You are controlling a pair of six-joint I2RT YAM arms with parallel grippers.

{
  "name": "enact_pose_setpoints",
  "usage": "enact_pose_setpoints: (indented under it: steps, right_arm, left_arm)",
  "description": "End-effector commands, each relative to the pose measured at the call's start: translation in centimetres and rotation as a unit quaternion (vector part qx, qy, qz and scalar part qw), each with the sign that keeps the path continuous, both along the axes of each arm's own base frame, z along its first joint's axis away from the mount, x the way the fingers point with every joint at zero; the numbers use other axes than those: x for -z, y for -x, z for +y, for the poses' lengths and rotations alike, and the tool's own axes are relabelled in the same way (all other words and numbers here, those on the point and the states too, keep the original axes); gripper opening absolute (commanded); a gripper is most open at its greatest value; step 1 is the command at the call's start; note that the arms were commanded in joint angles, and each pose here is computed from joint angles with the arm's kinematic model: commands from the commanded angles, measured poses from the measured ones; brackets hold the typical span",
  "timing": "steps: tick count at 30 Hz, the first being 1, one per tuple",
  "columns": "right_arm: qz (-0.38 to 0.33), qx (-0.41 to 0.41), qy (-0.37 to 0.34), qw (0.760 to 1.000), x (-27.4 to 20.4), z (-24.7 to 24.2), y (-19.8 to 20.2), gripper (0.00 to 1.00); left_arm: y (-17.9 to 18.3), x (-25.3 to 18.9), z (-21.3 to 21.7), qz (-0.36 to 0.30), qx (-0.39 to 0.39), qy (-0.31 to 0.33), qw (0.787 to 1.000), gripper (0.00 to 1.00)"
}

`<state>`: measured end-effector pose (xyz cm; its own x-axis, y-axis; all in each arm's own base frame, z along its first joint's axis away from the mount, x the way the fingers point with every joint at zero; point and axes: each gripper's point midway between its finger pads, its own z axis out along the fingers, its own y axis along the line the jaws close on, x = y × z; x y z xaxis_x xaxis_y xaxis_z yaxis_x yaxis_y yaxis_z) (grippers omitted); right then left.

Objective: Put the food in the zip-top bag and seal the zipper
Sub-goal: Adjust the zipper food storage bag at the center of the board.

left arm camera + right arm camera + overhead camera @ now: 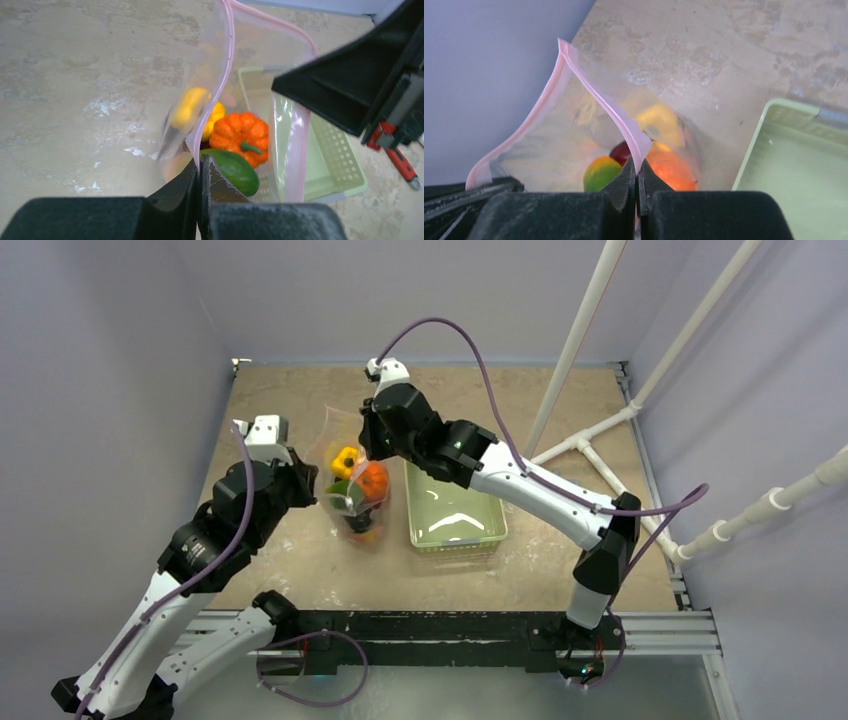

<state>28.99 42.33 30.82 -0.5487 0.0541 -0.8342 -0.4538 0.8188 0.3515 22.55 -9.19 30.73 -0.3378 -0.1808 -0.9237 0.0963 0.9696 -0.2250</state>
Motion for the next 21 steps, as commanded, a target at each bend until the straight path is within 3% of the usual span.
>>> enact_pose_setpoints:
  steps: [1, 7, 16, 18, 21]
  right_arm:
    - [-0.085, -0.081, 0.032, 0.993, -3.7, -0.2, -1.8, 0.0]
    - [-0.119, -0.158, 0.093, 0.976, -0.9, 0.7, -2.5, 0.0]
    - [-0.128, -0.169, 0.113, 0.971, 1.7, 0.9, -3.2, 0.0]
    - [-0.133, -0.16, 0.103, 0.973, 1.1, 0.6, -3.2, 0.06]
    - [-0.134, -0.141, 0.086, 0.977, -0.2, -0.2, -2.9, 0.23]
  left_arm:
    - [0.9, -0.9, -2.0, 0.024, 0.038, 0.057, 0.997, 0.0]
    - [1.6, 1.2, -2.6, 0.064, 0.031, 0.091, 0.993, 0.0]
    - [2.2, 5.2, -3.3, 0.121, 0.01, 0.13, 0.984, 0.0]
    - [2.2, 5.6, -3.3, 0.125, 0.005, 0.135, 0.983, 0.0]
    - [2.1, 5.6, -3.2, 0.124, 0.001, 0.14, 0.982, 0.0]
